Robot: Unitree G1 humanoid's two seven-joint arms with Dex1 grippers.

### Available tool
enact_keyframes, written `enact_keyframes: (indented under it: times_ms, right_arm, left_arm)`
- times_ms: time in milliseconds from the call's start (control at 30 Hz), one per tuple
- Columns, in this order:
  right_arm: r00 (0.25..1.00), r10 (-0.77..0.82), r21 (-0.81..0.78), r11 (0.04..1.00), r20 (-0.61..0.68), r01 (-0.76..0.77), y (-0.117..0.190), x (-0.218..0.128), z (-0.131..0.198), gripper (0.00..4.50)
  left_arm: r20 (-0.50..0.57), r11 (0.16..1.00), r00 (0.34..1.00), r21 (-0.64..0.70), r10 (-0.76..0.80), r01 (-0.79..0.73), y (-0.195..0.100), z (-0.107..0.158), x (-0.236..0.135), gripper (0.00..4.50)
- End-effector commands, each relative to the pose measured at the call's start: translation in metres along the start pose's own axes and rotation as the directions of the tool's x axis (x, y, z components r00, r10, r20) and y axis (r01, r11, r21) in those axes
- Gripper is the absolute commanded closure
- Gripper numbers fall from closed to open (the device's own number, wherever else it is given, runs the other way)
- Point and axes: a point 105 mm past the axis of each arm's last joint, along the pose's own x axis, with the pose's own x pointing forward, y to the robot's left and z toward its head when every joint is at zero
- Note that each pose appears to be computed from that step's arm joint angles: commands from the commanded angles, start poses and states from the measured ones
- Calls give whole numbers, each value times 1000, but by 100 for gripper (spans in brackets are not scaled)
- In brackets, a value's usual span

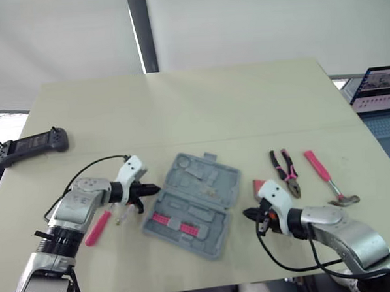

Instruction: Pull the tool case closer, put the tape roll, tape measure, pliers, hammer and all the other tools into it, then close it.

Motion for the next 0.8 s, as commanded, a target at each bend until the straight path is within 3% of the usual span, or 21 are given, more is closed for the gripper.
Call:
enact_keyframes:
  times_ms: [33, 800]
  right_arm:
    - [1000, 9, -28, 1000, 22, -8, 7, 1, 8, 447]
    - [1000, 21, -56, 998, 2, -21, 8, 34, 10, 447]
  left_arm:
    - [12, 999, 1000, 32, -2, 1, 1, 6, 2, 450]
    - [-18, 997, 998, 42, -66, 66, -12, 0, 20, 450]
